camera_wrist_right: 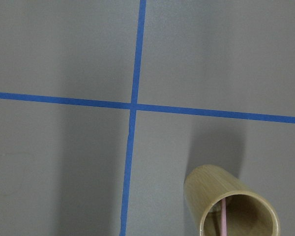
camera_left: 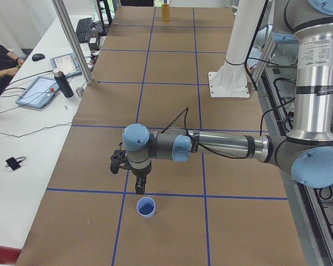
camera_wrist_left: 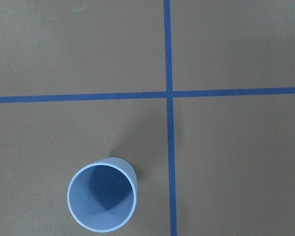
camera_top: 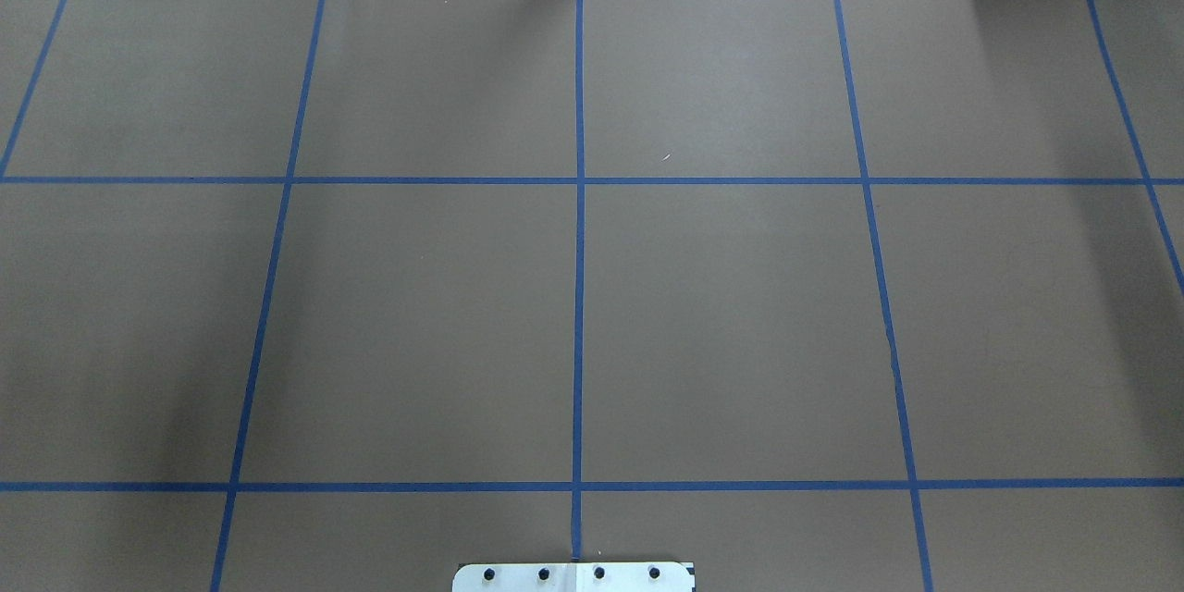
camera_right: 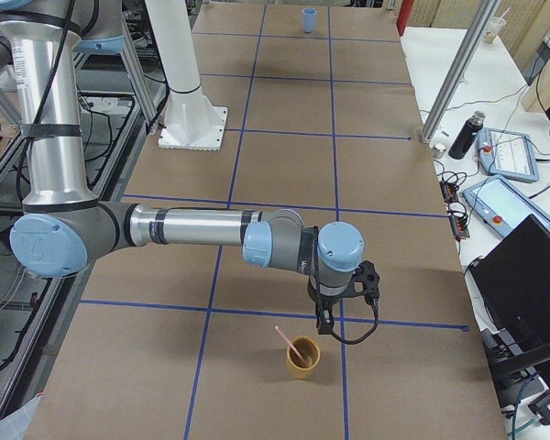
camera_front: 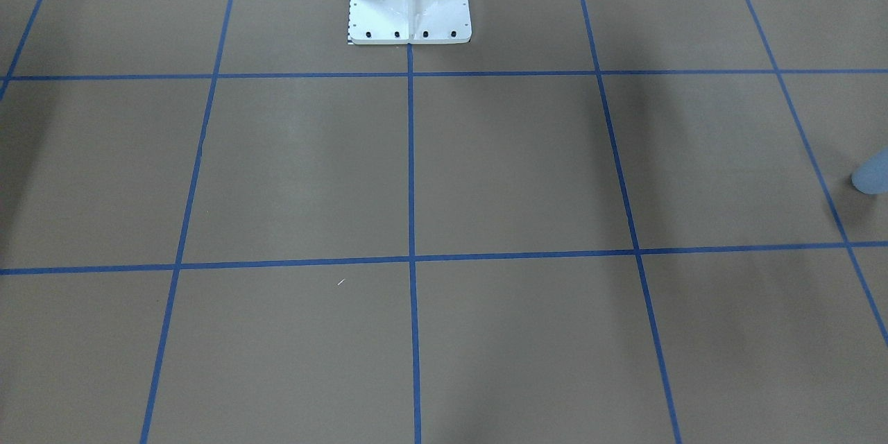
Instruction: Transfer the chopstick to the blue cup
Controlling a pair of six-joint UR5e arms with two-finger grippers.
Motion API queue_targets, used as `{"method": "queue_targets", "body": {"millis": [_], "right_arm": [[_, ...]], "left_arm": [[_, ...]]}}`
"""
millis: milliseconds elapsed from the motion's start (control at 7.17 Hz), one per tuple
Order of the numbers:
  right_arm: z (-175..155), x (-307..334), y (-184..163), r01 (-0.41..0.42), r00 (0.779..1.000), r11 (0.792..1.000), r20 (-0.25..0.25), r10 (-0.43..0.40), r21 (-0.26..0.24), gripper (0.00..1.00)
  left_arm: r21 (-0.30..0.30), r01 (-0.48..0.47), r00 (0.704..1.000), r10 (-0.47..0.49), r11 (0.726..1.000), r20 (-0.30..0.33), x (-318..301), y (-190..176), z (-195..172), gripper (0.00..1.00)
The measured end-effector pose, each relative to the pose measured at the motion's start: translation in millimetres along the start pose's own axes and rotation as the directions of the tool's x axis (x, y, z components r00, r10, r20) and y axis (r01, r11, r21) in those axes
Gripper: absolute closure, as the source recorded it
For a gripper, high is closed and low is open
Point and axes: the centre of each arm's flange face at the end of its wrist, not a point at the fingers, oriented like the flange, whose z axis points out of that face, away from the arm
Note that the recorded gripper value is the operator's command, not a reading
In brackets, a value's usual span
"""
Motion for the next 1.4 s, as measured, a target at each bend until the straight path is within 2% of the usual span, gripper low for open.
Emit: {"method": "queue_targets", "body": {"millis": [977,1395], "right_arm": [[0.0,-1.3,2.9,0.002,1.0,1.0,0.006,-0.002,0.005,0.0],[-5.0,-6.8,3.2,0.012,1.0,1.0,0.007,-0.012,0.015,0.0]], "left_arm": [[-0.008,0.006,1.0,-0.006,1.0,-0.003,-4.6,4.0,4.4,0.02],[0.007,-0.014,1.0,0.014,1.0,-0.004,-5.3,2.4,6.8,0.02]]}}
